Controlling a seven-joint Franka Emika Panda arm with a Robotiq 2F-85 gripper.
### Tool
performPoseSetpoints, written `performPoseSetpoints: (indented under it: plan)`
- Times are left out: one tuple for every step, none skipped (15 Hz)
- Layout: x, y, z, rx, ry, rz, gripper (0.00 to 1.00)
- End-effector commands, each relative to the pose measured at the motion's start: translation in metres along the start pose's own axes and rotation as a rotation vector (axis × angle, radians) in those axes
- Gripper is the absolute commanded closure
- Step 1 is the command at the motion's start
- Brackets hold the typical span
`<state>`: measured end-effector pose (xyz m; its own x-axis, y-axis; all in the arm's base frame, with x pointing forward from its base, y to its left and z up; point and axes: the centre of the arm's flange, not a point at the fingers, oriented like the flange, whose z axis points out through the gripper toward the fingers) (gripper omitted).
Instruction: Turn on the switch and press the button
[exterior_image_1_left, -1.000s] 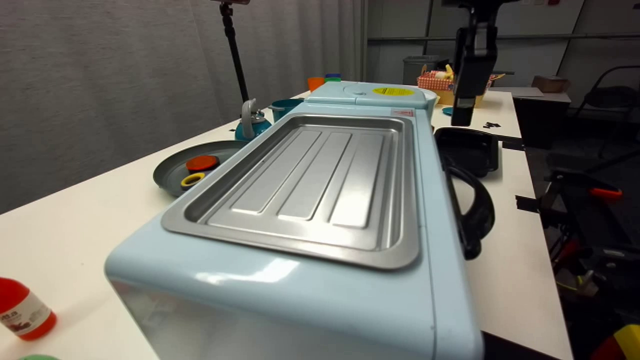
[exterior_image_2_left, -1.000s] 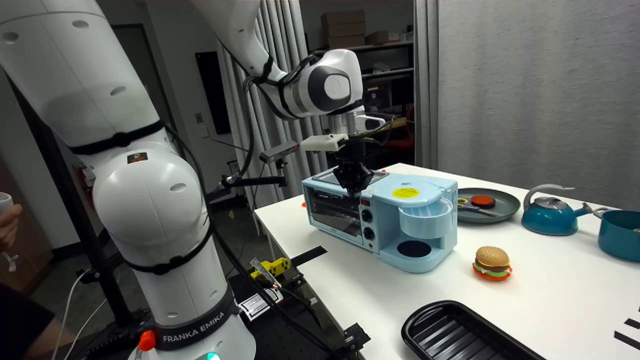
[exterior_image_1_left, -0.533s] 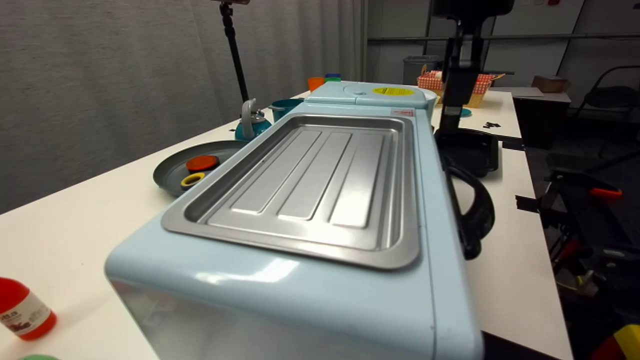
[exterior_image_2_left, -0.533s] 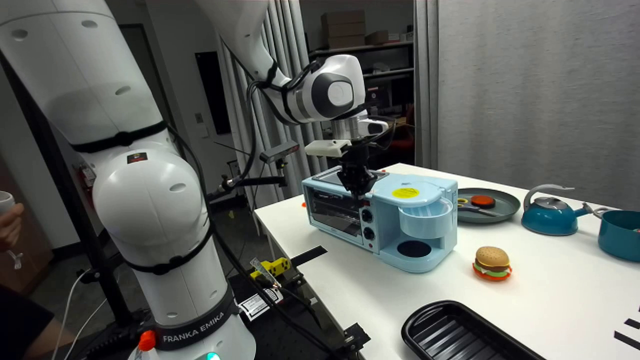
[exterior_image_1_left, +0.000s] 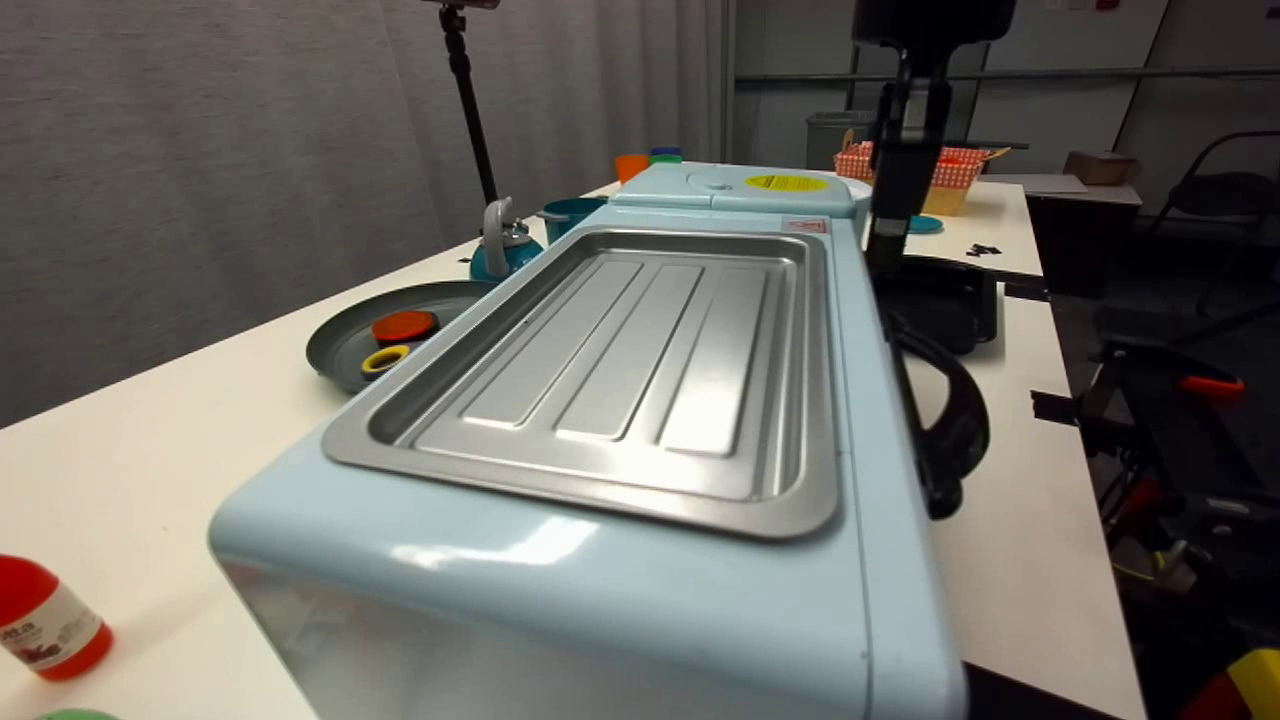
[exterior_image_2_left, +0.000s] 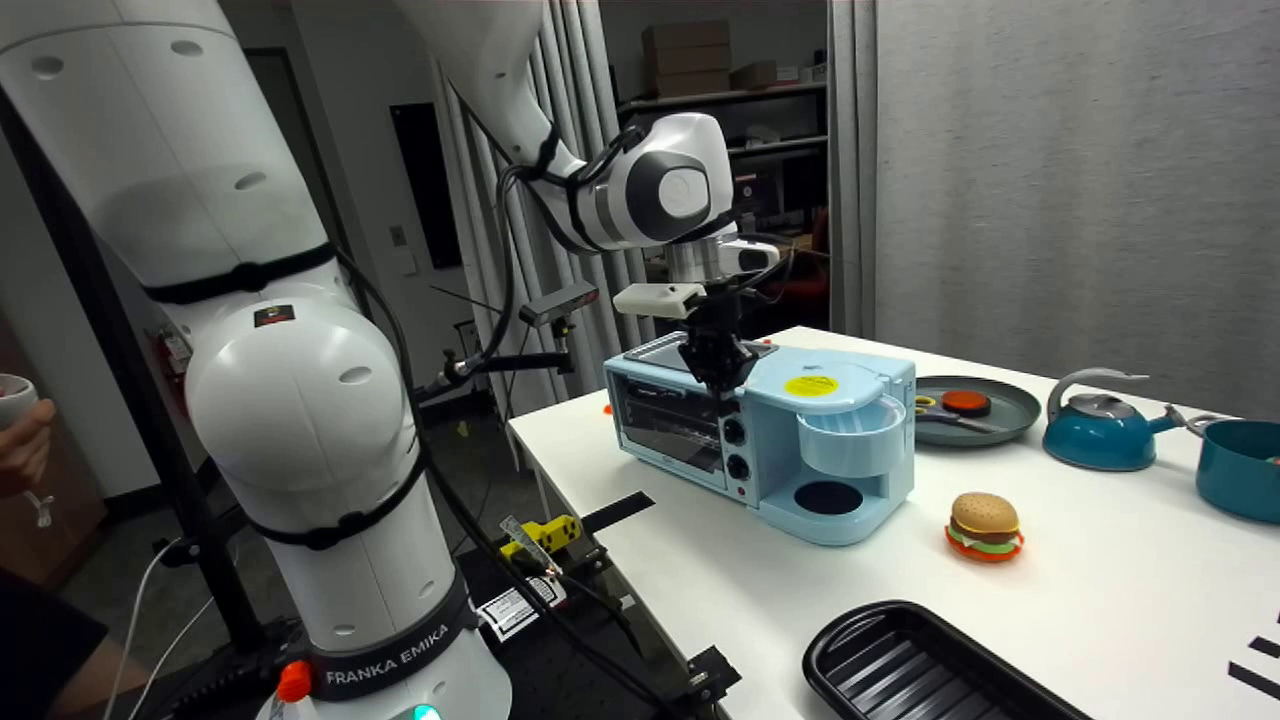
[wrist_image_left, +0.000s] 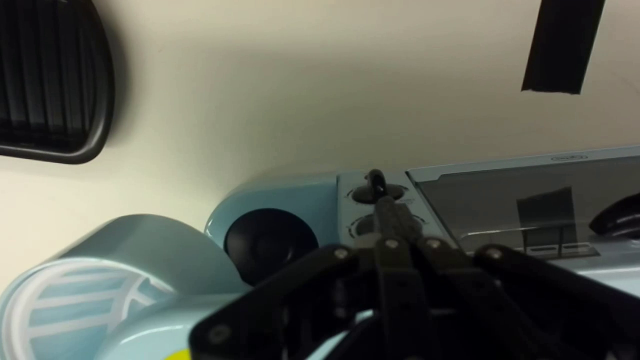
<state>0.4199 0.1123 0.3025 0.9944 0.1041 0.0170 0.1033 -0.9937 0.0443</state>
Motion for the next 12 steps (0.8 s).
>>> performPoseSetpoints:
  plan:
    - [0.0076,-0.0031,0.0015,0.002,0.021,0.008,1.0]
    - [0.0081,-0.0029,0.0013,0.006,0.02,0.009,1.0]
    - [0.0086,-0.003,0.0011,0.01,0.021,0.008,1.0]
    - [0.0092,-0.003,0.0006,0.011,0.022,0.009,1.0]
    - [0.0099,-0.0031,0.0001,0.014,0.023,0.011,1.0]
    - [0.0108,-0.0031,-0.001,0.019,0.026,0.014,1.0]
    - [0.0115,-0.003,-0.0018,0.022,0.028,0.016,1.0]
    - [0.0125,-0.0029,-0.0029,0.024,0.031,0.018,1.0]
    - [0.0139,-0.0027,-0.0039,0.029,0.033,0.022,1.0]
    - [0.0146,-0.0032,-0.0044,0.033,0.033,0.026,1.0]
    - [0.016,-0.0037,-0.0044,0.037,0.032,0.027,1.0]
    - [0.017,-0.0042,-0.0038,0.039,0.03,0.028,1.0]
